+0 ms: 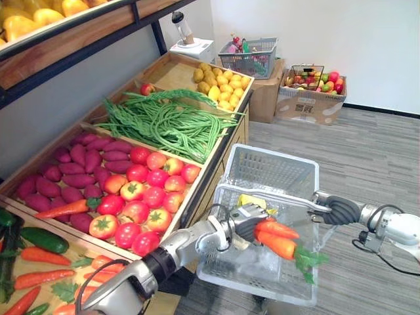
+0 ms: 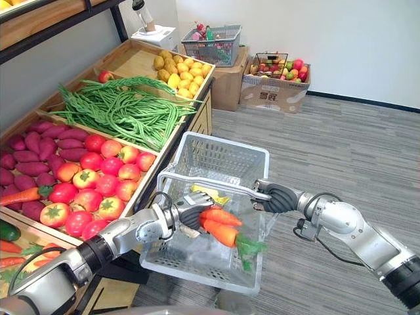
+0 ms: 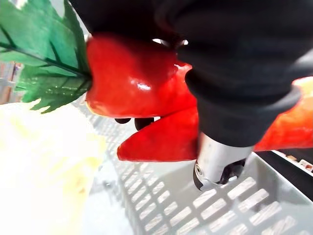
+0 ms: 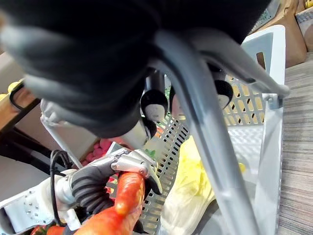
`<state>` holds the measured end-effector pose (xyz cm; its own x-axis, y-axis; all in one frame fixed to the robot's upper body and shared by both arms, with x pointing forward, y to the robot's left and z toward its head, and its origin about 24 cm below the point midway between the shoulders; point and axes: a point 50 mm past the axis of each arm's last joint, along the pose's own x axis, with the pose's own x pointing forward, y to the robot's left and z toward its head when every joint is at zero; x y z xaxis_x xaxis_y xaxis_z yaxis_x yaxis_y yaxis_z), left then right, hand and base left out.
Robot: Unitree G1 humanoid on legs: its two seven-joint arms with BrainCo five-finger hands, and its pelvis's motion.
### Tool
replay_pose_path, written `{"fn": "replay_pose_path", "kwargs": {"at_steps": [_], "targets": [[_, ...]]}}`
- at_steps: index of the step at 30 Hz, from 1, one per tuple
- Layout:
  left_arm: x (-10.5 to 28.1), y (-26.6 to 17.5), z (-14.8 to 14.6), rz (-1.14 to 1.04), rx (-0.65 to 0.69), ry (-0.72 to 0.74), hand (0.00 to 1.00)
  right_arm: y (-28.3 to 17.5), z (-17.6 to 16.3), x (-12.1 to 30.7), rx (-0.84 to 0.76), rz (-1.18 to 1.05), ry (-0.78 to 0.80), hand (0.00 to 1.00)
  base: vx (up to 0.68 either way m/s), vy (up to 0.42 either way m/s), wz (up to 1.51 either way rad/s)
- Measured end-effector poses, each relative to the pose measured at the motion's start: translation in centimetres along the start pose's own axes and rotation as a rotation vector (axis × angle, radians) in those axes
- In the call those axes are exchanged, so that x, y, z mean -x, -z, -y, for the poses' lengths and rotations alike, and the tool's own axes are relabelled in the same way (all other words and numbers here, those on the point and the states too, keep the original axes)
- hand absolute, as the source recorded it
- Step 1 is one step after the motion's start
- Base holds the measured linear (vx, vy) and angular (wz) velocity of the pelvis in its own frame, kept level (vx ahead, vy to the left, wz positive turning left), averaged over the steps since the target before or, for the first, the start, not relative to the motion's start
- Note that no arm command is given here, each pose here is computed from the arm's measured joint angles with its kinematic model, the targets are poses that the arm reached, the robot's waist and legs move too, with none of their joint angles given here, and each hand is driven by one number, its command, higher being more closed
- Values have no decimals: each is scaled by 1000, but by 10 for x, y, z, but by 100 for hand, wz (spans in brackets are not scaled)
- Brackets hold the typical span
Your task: Pick vegetable in the basket
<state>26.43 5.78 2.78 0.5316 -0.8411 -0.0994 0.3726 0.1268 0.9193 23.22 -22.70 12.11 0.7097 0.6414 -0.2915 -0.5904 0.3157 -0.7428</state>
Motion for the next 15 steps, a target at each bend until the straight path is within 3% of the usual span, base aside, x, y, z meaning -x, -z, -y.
{"fn": "replay_pose_path", "kwargs": {"at_steps": [3,4,15], "targets": [[2,9,0,-44,9,-10,100,1,-2,0,-9,0,-4,100,-53,-29,1],[1,10,1,-54,9,-8,0,1,-3,-1,-12,-2,-4,100,-53,-36,3],[-2,21,0,-92,-23,6,0,5,-6,-4,-47,-13,4,100,-72,-40,4]]}}
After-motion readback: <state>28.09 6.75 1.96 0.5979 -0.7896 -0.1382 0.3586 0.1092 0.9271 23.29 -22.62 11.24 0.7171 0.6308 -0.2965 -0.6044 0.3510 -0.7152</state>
